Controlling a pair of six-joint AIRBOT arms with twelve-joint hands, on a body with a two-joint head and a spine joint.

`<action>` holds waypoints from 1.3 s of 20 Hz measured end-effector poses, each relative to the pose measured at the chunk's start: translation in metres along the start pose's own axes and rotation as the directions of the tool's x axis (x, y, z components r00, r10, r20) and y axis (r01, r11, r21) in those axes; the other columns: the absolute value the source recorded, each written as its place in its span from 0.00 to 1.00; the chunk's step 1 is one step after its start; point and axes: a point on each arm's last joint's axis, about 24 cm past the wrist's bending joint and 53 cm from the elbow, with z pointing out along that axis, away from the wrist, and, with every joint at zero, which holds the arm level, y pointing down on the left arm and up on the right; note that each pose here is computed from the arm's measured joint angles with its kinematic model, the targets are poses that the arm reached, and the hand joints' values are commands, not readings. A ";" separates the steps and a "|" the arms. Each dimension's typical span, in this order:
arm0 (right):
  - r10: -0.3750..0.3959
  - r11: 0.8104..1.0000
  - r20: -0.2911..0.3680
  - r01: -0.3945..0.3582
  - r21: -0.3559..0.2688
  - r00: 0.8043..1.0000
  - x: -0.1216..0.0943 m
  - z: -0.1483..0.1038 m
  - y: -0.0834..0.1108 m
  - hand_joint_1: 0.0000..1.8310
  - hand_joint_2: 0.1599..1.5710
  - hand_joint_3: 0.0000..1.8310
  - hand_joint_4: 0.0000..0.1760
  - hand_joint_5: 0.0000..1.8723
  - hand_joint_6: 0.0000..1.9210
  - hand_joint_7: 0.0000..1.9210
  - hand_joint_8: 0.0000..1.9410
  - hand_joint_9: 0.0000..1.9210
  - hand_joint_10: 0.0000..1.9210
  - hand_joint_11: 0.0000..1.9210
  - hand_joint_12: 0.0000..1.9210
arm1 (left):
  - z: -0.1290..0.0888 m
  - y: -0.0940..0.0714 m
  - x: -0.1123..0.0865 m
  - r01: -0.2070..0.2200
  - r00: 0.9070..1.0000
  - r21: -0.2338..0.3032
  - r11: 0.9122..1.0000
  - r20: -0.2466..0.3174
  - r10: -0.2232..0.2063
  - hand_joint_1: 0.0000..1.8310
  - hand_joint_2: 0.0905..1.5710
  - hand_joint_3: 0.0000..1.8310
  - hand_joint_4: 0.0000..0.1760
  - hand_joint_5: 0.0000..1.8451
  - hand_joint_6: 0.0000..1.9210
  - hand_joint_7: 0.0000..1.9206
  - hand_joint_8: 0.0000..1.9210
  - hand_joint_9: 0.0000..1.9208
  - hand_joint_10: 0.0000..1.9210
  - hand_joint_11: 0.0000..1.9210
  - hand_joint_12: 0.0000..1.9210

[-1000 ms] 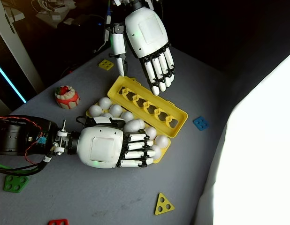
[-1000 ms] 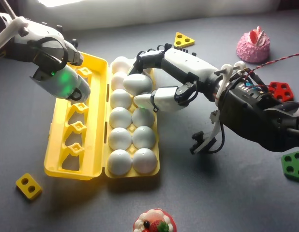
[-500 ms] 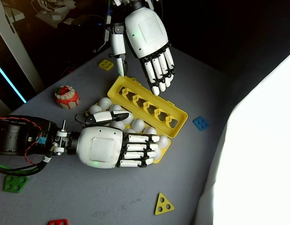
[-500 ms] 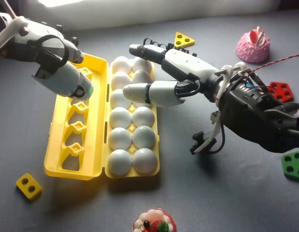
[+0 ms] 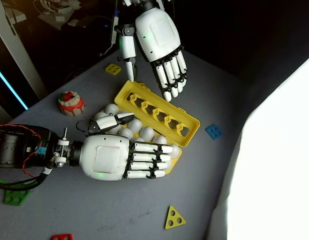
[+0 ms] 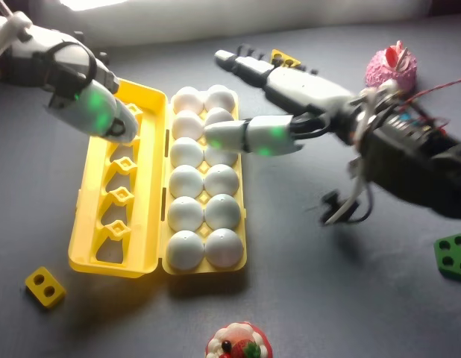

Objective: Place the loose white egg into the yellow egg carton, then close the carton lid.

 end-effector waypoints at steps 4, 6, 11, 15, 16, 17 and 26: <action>-0.172 0.985 -0.058 0.172 -0.015 0.983 -0.013 -0.019 0.010 0.26 0.61 0.00 0.00 0.02 0.01 0.02 0.01 0.03 0.01 0.01 0.01 | 0.008 0.019 -0.006 0.131 0.991 -0.053 0.990 0.009 -0.131 0.11 0.86 0.00 0.00 0.06 0.00 0.06 0.00 0.06 0.00 0.00 0.25; -0.227 0.974 -0.095 0.228 0.005 0.969 -0.015 -0.027 0.006 0.24 0.62 0.01 0.00 0.03 0.01 0.03 0.01 0.03 0.01 0.01 0.01 | 0.011 0.025 -0.009 0.228 0.974 -0.062 0.972 0.020 -0.227 0.11 0.86 0.00 0.00 0.06 0.00 0.07 0.00 0.06 0.00 0.00 0.25; -0.308 0.944 -0.114 0.318 0.090 0.945 -0.049 -0.050 -0.014 0.22 0.65 0.00 0.00 0.04 0.00 0.02 0.00 0.04 0.01 0.00 0.16 | 0.022 0.051 -0.015 0.396 0.918 -0.118 0.911 0.062 -0.392 0.11 0.85 0.00 0.00 0.09 0.01 0.11 0.01 0.11 0.02 0.00 0.38; -0.412 0.900 -0.150 0.427 0.083 0.898 -0.055 -0.071 -0.016 0.23 0.65 0.00 0.00 0.05 0.00 0.05 0.00 0.06 0.01 0.00 0.23 | 0.029 0.071 -0.016 0.496 0.868 -0.157 0.854 0.100 -0.486 0.13 0.84 0.00 0.00 0.21 0.02 0.25 0.01 0.23 0.03 0.00 0.60; -0.415 0.898 -0.161 0.432 0.090 0.896 -0.054 -0.075 -0.019 0.22 0.65 0.00 0.00 0.05 0.00 0.05 0.00 0.06 0.01 0.00 0.24 | 0.030 0.073 -0.014 0.515 0.857 -0.162 0.842 0.104 -0.505 0.15 0.84 0.00 0.00 0.23 0.02 0.27 0.02 0.24 0.04 0.00 0.65; -0.418 0.894 -0.171 0.438 0.097 0.892 -0.054 -0.080 -0.021 0.21 0.65 0.00 0.00 0.05 0.00 0.05 0.00 0.06 0.01 0.00 0.24 | 0.031 0.077 -0.012 0.540 0.842 -0.171 0.824 0.107 -0.529 0.15 0.84 0.00 0.00 0.24 0.02 0.28 0.02 0.25 0.04 0.00 0.68; -0.467 0.862 -0.177 0.491 0.128 0.866 -0.076 -0.125 -0.023 0.21 0.66 0.00 0.00 0.05 0.00 0.04 0.00 0.05 0.00 0.00 0.20 | 0.046 0.088 0.012 0.656 0.754 -0.193 0.729 0.121 -0.646 0.16 0.84 0.00 0.00 0.24 0.01 0.30 0.01 0.25 0.06 0.00 0.72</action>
